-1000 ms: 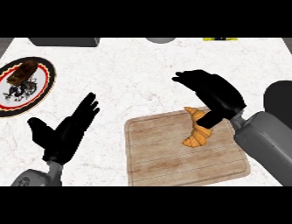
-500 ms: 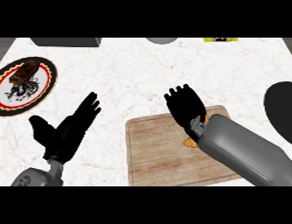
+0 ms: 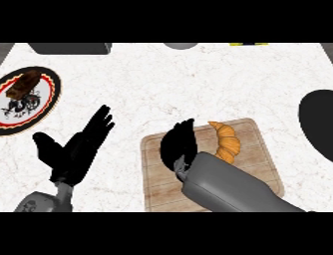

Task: Pick the croissant from the cutting board and place it in the pan

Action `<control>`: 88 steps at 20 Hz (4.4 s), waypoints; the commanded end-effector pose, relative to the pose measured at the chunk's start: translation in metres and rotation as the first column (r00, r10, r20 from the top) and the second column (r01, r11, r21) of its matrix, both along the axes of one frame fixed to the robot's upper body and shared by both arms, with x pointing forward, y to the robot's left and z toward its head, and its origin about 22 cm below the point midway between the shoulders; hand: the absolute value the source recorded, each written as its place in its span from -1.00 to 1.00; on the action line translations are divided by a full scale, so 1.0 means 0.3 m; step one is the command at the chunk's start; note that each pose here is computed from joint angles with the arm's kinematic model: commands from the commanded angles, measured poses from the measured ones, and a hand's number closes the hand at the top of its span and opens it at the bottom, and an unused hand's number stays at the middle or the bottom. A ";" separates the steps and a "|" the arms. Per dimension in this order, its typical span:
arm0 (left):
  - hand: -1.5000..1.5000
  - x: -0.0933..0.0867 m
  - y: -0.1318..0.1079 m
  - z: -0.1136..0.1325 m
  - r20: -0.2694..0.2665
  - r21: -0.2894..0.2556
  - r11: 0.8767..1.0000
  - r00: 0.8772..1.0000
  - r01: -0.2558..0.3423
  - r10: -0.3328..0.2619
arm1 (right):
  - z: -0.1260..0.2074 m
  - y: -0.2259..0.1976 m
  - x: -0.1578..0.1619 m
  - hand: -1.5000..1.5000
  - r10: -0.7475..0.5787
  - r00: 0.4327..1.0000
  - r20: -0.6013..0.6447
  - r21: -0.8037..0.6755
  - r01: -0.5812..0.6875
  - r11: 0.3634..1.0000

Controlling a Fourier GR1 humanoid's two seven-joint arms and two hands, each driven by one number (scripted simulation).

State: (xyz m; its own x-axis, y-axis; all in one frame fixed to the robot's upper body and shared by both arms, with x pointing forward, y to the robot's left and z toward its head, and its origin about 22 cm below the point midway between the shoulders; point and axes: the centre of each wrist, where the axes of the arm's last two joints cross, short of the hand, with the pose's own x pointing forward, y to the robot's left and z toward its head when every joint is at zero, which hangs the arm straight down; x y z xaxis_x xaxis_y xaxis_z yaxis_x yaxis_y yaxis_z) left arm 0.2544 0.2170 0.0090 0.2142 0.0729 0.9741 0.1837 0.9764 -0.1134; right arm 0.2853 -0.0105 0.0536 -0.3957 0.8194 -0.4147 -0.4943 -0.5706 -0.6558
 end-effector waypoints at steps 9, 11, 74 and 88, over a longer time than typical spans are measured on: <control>0.00 -0.040 -0.016 -0.002 -0.004 0.009 1.000 1.000 -0.001 0.001 | -0.068 -0.060 -0.015 -1.00 -0.042 0.988 0.146 -0.216 0.073 0.974; 0.00 0.011 0.022 0.010 0.006 0.012 1.000 1.000 -0.007 0.007 | -0.038 -0.042 -0.033 -1.00 -0.029 0.984 0.175 -0.258 0.074 0.963; 0.00 -0.036 0.039 0.056 0.000 0.005 1.000 1.000 0.021 -0.021 | 0.066 -1.270 -0.330 1.00 -0.637 0.660 0.399 0.912 -0.214 0.349; 0.00 -0.027 -0.044 0.018 0.005 -0.007 0.999 0.999 0.034 -0.034 | -0.116 -1.500 -0.001 1.00 -0.794 0.393 0.464 0.883 -0.283 0.375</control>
